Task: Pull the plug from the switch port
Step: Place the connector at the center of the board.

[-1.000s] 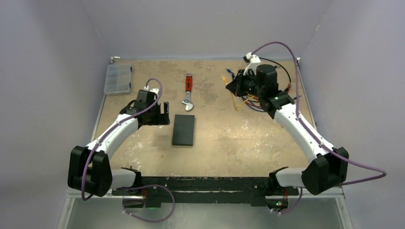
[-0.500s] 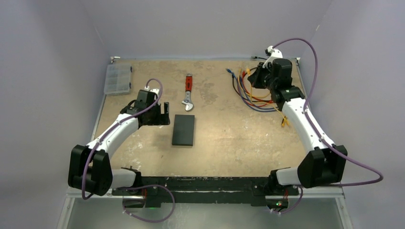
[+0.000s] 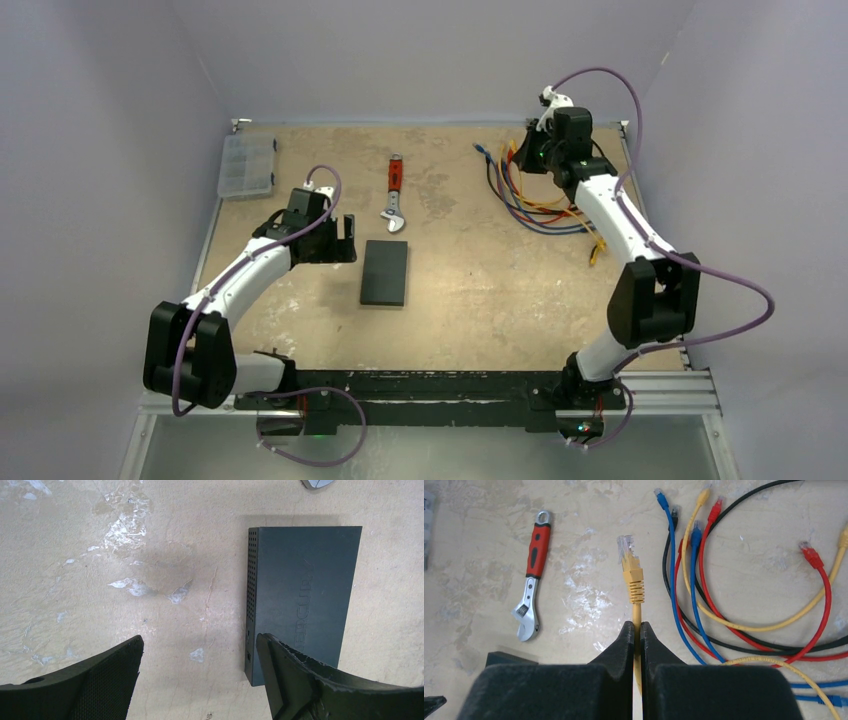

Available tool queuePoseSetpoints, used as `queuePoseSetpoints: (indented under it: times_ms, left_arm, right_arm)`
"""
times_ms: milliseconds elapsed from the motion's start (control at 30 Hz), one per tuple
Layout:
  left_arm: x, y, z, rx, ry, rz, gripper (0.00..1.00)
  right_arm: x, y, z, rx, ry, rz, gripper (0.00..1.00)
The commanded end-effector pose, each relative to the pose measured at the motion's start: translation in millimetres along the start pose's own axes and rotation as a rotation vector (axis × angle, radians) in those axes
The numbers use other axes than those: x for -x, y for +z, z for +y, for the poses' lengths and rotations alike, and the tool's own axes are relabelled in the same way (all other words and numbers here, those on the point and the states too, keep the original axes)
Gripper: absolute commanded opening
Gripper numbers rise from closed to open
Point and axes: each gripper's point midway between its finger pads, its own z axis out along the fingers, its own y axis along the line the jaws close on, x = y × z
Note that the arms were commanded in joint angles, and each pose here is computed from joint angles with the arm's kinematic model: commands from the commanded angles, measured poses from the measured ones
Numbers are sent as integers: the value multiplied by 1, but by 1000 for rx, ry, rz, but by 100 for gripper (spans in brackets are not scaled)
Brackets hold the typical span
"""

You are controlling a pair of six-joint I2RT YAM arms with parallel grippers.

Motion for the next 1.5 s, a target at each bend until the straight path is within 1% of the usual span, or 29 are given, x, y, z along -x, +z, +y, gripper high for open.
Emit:
queuePoseSetpoints:
  times_ms: [0,200,267,633,800,867,967,1200,1300,1367,1467]
  left_arm:
    - [9,-1,-3,-16,10,-21,83]
    - [9,-1,-3,-15,10,-20,83]
    - [9,-1,-3,-16,10,-20,83]
    - [9,-1,-3,-17,12,-19,83]
    - [9,-1,-4,-21,11,-18,83]
    - [8,-1,-3,-21,12,-16,83]
    - [8,-1,-3,-21,12,-16,83]
    - [9,-1,-3,-21,12,-17,83]
    - [9,-1,-3,-21,12,-18,83]
    - [9,-1,-4,-21,12,-18,83]
    - [10,-2,-4,-22,12,-20,83]
  right_arm:
    - [23,13,4,18,-33,-35,0]
    - [15,46,5,44,-28,31,0]
    - [17,55,5,50,-27,34,0]
    - [11,103,-9,-1,-24,87,0]
    - [6,118,-17,-28,-22,102,6]
    - [5,121,-21,-50,-22,106,12]
    - [6,123,-27,-80,-22,98,27]
    - [17,115,-26,-90,-23,65,57]
    - [20,110,-25,-91,-24,50,67]
    - [22,107,-26,-95,-24,40,75]
    - [23,102,-26,-101,-24,31,82]
